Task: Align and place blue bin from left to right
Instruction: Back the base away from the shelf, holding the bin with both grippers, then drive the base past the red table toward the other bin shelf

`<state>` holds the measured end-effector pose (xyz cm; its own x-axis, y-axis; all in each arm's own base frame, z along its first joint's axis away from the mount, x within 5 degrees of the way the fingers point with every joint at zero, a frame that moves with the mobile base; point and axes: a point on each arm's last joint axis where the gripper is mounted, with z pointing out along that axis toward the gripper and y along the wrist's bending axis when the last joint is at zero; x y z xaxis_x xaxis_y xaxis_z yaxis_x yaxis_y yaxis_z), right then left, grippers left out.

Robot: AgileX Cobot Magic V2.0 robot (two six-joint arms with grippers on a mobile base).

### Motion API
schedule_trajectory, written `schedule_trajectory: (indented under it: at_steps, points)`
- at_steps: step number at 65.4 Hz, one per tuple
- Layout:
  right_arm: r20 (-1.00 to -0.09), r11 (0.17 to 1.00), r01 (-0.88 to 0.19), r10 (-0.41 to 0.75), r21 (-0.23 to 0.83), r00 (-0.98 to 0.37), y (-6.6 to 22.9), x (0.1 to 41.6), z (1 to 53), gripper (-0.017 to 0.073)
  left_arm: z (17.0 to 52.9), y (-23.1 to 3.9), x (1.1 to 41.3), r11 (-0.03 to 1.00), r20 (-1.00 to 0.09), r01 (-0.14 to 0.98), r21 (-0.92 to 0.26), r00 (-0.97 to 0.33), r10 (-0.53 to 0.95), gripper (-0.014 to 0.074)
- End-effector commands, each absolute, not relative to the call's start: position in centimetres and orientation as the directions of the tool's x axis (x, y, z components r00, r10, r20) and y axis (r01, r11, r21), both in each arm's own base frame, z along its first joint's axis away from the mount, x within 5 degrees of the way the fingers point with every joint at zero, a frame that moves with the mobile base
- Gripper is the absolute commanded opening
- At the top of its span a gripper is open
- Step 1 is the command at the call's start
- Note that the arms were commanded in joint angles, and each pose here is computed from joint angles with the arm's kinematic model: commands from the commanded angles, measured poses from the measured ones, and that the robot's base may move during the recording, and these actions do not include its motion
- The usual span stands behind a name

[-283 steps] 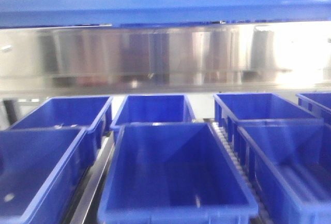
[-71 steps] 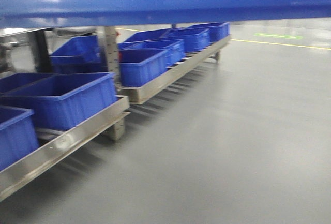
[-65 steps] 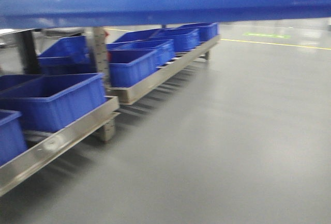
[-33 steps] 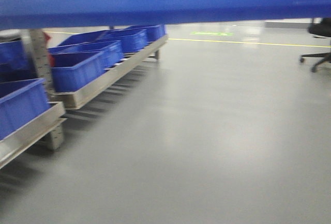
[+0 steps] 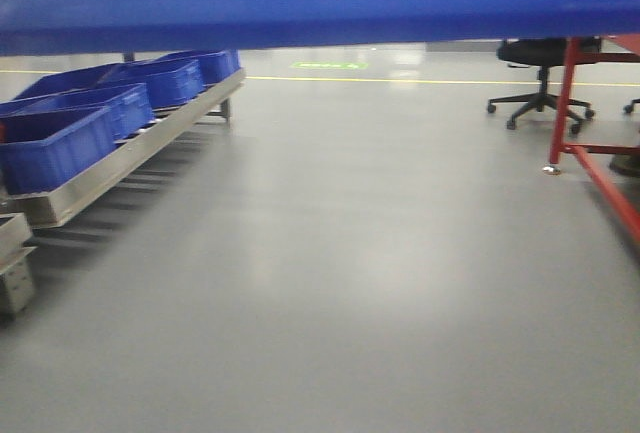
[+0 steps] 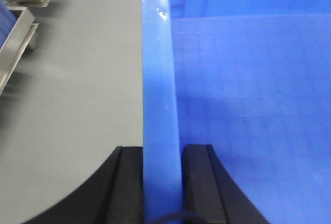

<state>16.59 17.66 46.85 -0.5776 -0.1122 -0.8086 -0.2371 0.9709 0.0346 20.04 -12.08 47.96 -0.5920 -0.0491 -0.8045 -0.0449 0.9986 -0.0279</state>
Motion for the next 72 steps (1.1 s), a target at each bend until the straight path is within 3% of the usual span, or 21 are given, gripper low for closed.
schedule_trajectory:
  at_steps: [1,72]
  points:
    - [-0.871,0.952,-0.302,-0.108,0.048,-0.479,18.18,16.64,48.05,-0.0071,49.0,-12.69,19.79,0.995,-0.844,0.032,-0.092,-0.533,-0.06,-0.0111]
    - [-0.878,0.948,-0.313,-0.104,0.054,-0.468,18.31,16.66,48.16,-0.0071,49.0,-12.69,19.79,0.995,-0.844,0.032,-0.092,-0.533,-0.06,-0.0111]
